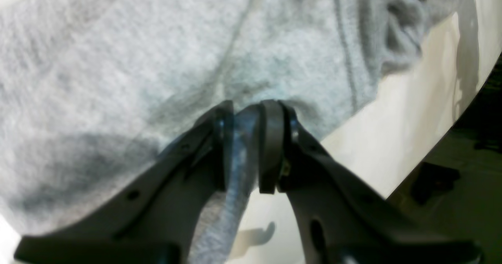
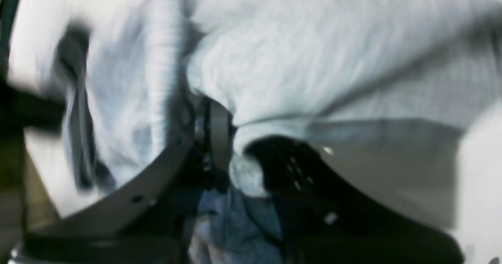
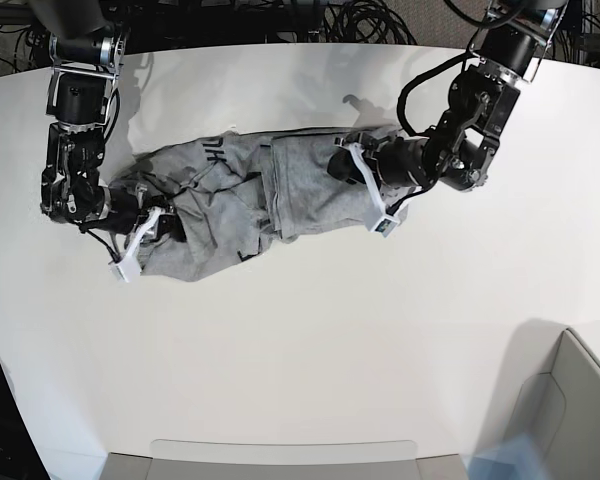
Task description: Fold the T-shirt properly
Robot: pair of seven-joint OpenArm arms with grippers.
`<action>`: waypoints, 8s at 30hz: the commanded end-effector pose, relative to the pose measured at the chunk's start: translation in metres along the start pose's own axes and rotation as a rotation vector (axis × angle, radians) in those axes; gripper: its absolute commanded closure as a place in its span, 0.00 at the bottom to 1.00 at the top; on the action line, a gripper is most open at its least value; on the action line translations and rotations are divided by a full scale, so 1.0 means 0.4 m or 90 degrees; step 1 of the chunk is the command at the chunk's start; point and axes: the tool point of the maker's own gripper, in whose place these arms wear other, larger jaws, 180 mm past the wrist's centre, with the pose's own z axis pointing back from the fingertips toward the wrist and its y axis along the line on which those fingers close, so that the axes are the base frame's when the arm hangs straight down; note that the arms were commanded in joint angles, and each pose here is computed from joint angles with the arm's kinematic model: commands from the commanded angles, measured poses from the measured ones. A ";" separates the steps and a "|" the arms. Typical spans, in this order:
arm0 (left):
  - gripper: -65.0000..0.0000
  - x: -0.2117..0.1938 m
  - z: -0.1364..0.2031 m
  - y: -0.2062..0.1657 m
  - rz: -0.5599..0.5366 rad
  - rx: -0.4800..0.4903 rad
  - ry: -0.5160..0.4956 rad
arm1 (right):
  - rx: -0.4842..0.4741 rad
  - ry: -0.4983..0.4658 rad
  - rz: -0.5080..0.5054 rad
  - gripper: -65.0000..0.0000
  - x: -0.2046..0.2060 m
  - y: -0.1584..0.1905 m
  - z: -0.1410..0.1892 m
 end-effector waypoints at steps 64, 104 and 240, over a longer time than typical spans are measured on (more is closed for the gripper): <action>0.80 -0.113 0.287 0.244 0.170 0.179 -0.068 | -0.229 0.058 0.107 0.90 0.054 0.391 -0.202; 0.87 0.024 0.208 0.142 0.088 0.101 -0.098 | -0.263 -0.079 0.131 0.81 0.130 0.288 0.051; 1.00 -0.098 0.161 0.652 0.290 0.357 -0.446 | -0.366 -0.012 0.300 1.00 -0.110 0.058 0.363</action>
